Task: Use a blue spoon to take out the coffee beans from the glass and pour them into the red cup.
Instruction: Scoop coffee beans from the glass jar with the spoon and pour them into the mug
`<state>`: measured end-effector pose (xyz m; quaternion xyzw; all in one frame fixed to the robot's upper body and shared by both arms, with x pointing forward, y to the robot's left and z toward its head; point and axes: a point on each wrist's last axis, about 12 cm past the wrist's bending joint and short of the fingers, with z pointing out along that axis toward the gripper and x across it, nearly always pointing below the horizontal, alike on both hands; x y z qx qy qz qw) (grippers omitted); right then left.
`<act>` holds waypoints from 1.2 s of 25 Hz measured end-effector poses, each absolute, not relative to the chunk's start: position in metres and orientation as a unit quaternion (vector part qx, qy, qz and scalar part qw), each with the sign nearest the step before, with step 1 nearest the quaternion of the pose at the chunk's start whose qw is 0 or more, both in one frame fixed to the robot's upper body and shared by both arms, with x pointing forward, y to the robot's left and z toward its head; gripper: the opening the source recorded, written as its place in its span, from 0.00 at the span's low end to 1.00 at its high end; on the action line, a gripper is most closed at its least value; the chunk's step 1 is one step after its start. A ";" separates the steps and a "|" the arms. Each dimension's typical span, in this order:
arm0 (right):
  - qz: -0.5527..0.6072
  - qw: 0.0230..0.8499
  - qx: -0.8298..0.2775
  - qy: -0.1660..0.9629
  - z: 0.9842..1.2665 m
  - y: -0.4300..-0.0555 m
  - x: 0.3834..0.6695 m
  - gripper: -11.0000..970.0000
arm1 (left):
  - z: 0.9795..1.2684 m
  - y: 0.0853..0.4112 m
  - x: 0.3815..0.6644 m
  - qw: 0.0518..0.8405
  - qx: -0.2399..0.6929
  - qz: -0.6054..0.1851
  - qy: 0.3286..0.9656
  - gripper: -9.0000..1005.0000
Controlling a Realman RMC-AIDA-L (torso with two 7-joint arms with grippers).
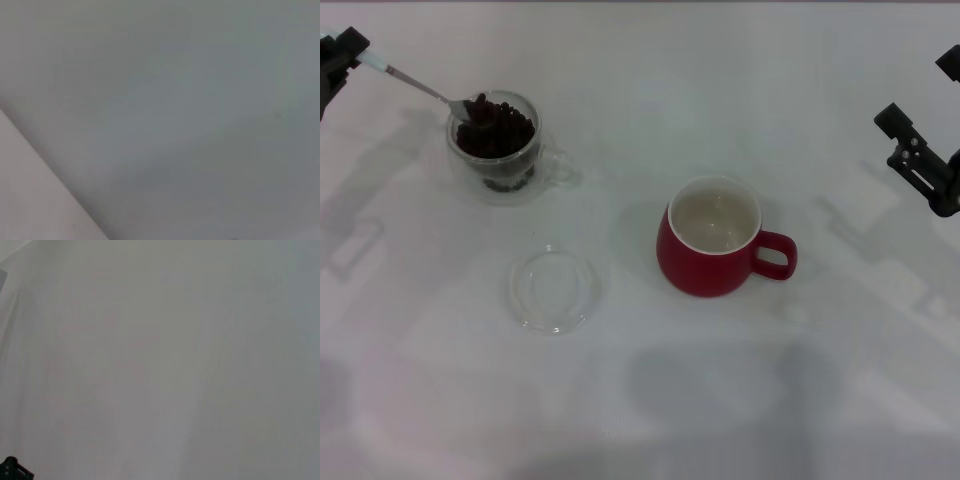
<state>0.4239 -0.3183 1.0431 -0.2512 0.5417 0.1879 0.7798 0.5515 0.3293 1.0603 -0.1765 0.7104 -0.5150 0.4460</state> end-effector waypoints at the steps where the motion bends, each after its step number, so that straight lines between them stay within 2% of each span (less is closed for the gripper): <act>1: 0.188 0.780 -0.252 0.541 1.043 -0.318 0.424 0.79 | 1.061 0.329 0.551 0.446 -0.175 -0.517 0.709 0.13; 15: 0.185 0.782 -0.259 0.536 1.045 -0.316 0.429 0.79 | 1.069 0.303 0.550 0.417 -0.110 -0.568 0.701 0.13; 30: 0.176 0.786 -0.260 0.533 1.045 -0.317 0.426 0.79 | 1.077 0.252 0.561 0.351 -0.036 -0.616 0.704 0.13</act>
